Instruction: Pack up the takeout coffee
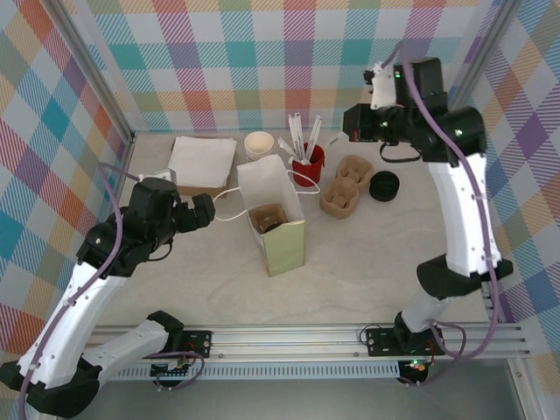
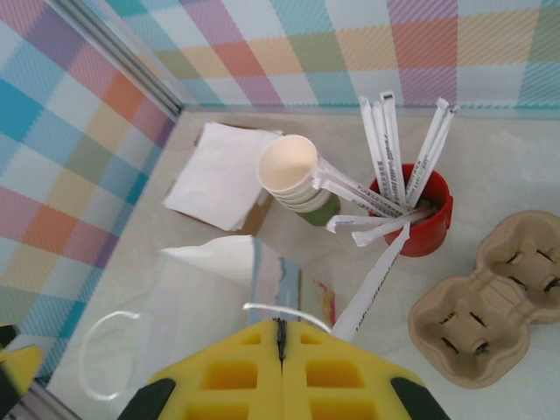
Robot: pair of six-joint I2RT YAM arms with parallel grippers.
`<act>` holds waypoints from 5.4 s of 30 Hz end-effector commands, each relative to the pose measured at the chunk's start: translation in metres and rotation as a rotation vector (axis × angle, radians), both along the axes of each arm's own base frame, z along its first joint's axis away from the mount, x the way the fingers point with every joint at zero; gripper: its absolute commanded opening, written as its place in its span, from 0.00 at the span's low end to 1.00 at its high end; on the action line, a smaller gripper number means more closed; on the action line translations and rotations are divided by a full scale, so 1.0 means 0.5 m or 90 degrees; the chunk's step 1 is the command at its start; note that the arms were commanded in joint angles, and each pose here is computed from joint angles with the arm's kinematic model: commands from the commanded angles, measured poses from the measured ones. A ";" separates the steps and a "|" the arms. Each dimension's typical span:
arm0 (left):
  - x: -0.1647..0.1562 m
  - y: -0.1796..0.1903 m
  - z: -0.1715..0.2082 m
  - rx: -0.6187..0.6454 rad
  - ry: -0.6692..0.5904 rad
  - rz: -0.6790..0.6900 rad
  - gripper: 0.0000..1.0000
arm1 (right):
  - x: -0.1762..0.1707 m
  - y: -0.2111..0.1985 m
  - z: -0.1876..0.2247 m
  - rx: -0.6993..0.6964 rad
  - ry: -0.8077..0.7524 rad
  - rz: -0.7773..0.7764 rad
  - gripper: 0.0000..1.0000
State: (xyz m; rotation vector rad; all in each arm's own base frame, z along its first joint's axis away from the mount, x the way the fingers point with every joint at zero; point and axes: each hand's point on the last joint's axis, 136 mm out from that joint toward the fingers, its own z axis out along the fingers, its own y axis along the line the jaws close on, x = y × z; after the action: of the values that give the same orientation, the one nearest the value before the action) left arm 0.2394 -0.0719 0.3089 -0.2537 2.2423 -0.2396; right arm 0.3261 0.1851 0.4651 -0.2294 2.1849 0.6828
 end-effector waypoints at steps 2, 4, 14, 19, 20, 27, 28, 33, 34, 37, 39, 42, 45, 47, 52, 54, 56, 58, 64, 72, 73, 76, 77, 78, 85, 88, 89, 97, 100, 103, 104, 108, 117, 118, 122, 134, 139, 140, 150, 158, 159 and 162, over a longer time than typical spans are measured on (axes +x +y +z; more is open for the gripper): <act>-0.004 0.032 0.016 -0.044 -0.051 0.071 1.00 | -0.084 -0.002 0.062 0.082 -0.019 0.030 0.01; -0.008 0.042 0.009 -0.047 -0.056 0.089 1.00 | -0.113 0.004 0.085 0.121 -0.026 0.053 0.01; -0.033 0.058 -0.020 -0.056 -0.048 0.106 1.00 | -0.182 0.059 0.119 0.251 0.028 0.164 0.01; -0.041 0.063 -0.024 -0.057 -0.048 0.110 1.00 | -0.186 0.109 0.109 0.266 0.057 0.214 0.01; -0.042 0.065 -0.023 -0.057 -0.049 0.111 1.00 | -0.187 0.119 0.111 0.267 0.057 0.225 0.01; -0.046 0.072 -0.022 -0.052 -0.051 0.117 1.00 | -0.186 0.186 0.101 0.261 0.074 0.278 0.01; -0.046 0.072 -0.022 -0.051 -0.052 0.116 1.00 | -0.184 0.193 0.097 0.258 0.077 0.281 0.01; -0.045 0.074 -0.022 -0.046 -0.052 0.119 1.00 | -0.171 0.229 0.067 0.238 0.101 0.294 0.02; -0.045 0.075 -0.023 -0.045 -0.052 0.120 1.00 | -0.165 0.236 0.054 0.230 0.109 0.292 0.02; -0.044 0.074 -0.020 -0.045 -0.053 0.118 1.00 | -0.143 0.258 0.009 0.199 0.133 0.286 0.03; -0.045 0.074 -0.020 -0.044 -0.052 0.118 1.00 | -0.127 0.274 -0.027 0.175 0.153 0.282 0.03; -0.046 0.074 -0.019 -0.047 -0.052 0.117 1.00 | -0.103 0.297 -0.083 0.143 0.185 0.278 0.06; -0.047 0.072 -0.016 -0.049 -0.052 0.113 1.00 | -0.077 0.307 -0.122 0.116 0.195 0.265 0.14; -0.047 0.069 -0.012 -0.053 -0.053 0.109 1.00 | -0.065 0.305 -0.125 0.102 0.181 0.255 0.22; -0.042 0.056 0.000 -0.064 -0.050 0.094 1.00 | -0.059 0.286 -0.095 0.080 0.129 0.241 0.32; -0.036 0.048 0.001 -0.067 -0.046 0.088 1.00 | -0.064 0.268 -0.083 0.065 0.104 0.229 0.34; -0.030 0.040 0.002 -0.073 -0.042 0.083 1.00 | -0.069 0.245 -0.073 0.050 0.081 0.212 0.37; -0.022 0.033 0.005 -0.076 -0.041 0.078 1.00 | -0.076 0.219 -0.066 0.034 0.057 0.190 0.40; 0.009 0.032 0.024 -0.064 -0.033 0.080 1.00 | -0.107 0.129 -0.063 -0.010 -0.024 0.125 0.57; 0.064 0.042 0.024 -0.094 -0.004 0.089 1.00 | -0.158 0.054 -0.125 -0.040 -0.046 0.087 0.76; 0.071 0.043 0.021 -0.102 0.000 0.090 1.00 | -0.163 0.049 -0.133 -0.042 -0.041 0.085 0.76; 0.091 0.053 0.001 -0.130 0.020 0.104 1.00 | -0.179 0.038 -0.166 -0.044 -0.019 0.082 0.79; 0.098 0.056 -0.009 -0.142 0.030 0.108 1.00 | -0.184 0.035 -0.178 -0.043 -0.012 0.081 0.81; 0.105 0.061 -0.019 -0.156 0.038 0.114 1.00 | -0.189 0.032 -0.190 -0.043 -0.004 0.080 0.82; 0.161 0.110 -0.101 -0.249 0.102 0.167 0.99 | -0.214 0.017 -0.268 -0.041 0.040 0.069 0.96; 0.187 0.145 -0.136 -0.251 0.124 0.199 0.98 | -0.218 0.005 -0.290 -0.060 0.050 0.060 1.00; 0.198 0.156 -0.152 -0.250 0.138 0.208 0.98 | -0.217 0.001 -0.295 -0.067 0.051 0.056 1.00; 0.291 0.219 -0.264 -0.212 0.231 0.237 0.93 | -0.208 -0.005 -0.328 -0.101 0.069 0.045 1.00; 0.329 0.219 -0.295 -0.217 0.254 0.228 0.89 | -0.201 0.000 -0.338 -0.107 0.077 0.046 1.00; 0.365 0.228 -0.318 -0.210 0.272 0.231 0.87 | -0.195 0.000 -0.344 -0.119 0.080 0.044 1.00; 0.378 0.229 -0.325 -0.211 0.277 0.229 0.85 | -0.193 0.000 -0.344 -0.123 0.079 0.044 1.00; 0.421 0.229 -0.351 -0.224 0.293 0.222 0.80 | -0.186 0.004 -0.345 -0.129 0.077 0.045 1.00; 0.475 0.224 -0.399 -0.236 0.330 0.203 0.77 | -0.184 0.008 -0.357 -0.134 0.088 0.049 1.00; 0.478 0.224 -0.400 -0.233 0.333 0.202 0.77 | -0.183 0.008 -0.358 -0.134 0.088 0.049 1.00; 0.489 0.223 -0.408 -0.235 0.341 0.202 0.76 | -0.180 0.010 -0.361 -0.136 0.090 0.048 1.00; 0.509 0.210 -0.416 -0.240 0.340 0.187 0.66 | -0.174 0.021 -0.372 -0.135 0.102 0.052 1.00; 0.513 0.206 -0.428 -0.241 0.349 0.186 0.66 | -0.171 0.024 -0.374 -0.137 0.105 0.054 1.00; 0.514 0.205 -0.429 -0.240 0.349 0.185 0.66 | -0.171 0.025 -0.376 -0.137 0.107 0.056 1.00; 0.525 0.203 -0.439 -0.240 0.352 0.184 0.64 | -0.163 0.036 -0.383 -0.138 0.118 0.062 1.00; 0.532 0.205 -0.457 -0.236 0.362 0.187 0.59 | -0.158 0.041 -0.383 -0.140 0.120 0.064 1.00; 0.530 0.206 -0.462 -0.232 0.367 0.190 0.59 | -0.158 0.041 -0.384 -0.141 0.121 0.064 1.00; 0.524 0.211 -0.480 -0.212 0.384 0.200 0.59 | -0.157 0.043 -0.387 -0.142 0.123 0.065 1.00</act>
State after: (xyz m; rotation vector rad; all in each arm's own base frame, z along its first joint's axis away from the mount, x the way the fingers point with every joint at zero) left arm 0.5060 0.0358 0.0874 -0.9610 2.6295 -0.4537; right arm 0.2446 0.2001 0.2599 -0.3913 2.4882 0.5032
